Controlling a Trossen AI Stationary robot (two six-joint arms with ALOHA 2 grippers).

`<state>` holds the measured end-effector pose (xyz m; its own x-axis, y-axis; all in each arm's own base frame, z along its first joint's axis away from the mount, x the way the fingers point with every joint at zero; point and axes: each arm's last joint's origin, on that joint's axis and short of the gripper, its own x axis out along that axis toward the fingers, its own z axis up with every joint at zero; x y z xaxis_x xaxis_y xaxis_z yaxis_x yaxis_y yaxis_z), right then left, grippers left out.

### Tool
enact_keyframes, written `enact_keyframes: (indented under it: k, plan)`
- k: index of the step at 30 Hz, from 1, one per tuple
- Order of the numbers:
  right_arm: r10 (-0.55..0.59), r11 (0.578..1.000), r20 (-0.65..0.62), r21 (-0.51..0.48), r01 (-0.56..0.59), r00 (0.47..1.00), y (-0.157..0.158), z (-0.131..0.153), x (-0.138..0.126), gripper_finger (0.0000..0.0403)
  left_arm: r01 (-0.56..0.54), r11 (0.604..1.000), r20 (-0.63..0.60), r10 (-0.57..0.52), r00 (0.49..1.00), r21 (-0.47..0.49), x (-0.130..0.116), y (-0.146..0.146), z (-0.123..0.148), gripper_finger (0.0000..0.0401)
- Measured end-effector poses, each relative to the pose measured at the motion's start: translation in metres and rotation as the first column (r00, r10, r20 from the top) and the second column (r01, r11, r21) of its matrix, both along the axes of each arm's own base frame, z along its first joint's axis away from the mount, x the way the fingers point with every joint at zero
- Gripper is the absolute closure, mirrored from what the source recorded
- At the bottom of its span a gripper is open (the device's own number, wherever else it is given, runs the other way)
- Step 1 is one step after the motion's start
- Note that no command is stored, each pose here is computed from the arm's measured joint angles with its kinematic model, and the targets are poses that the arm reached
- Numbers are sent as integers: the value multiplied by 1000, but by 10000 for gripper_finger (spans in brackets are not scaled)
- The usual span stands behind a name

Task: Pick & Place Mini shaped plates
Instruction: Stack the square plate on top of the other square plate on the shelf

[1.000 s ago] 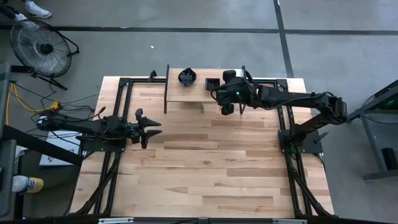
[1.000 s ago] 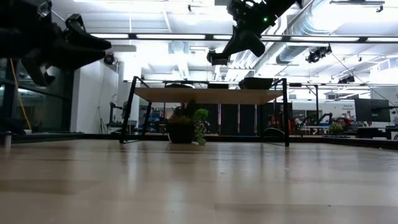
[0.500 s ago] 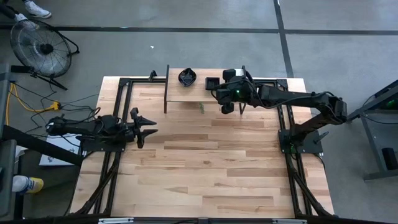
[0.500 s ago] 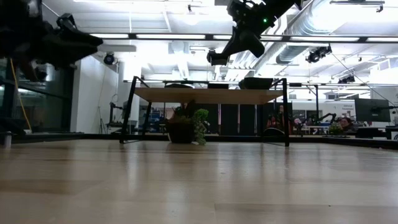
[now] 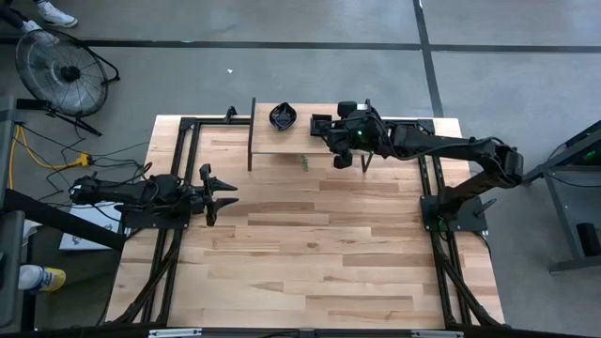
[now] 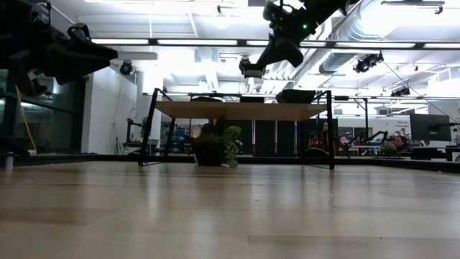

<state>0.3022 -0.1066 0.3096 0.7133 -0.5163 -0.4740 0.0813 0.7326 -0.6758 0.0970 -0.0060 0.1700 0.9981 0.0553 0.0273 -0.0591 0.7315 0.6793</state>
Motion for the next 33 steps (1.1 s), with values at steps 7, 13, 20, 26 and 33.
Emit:
enact_keyframes:
  k: [7, 13, 20, 26, 33]
  plan:
    - [6, 1000, -42, 31, -5, 999, -12, -15, 6, 403, -1, 1000, 0, 1, 1000, 2, 0, 0, 0, 247]
    - [-6, 999, -55, 39, 8, 998, -21, -25, 12, 403, -1, 1000, 0, 1, 1000, 2, 0, 0, 0, 247]
    - [-38, 998, -83, 45, 41, 996, -33, -35, 13, 403, -1, 1000, 0, 1, 1000, 2, 0, 0, 0, 247]
    - [-35, 997, -79, 63, 40, 996, -40, -36, 10, 403, -1, 1000, 0, 1, 1000, 2, 0, 0, 0, 247]
    - [17, 995, -70, 100, -9, 997, -40, -37, 10, 402, -2, 1000, 0, 2, 1000, 2, 0, 0, 0, 247]
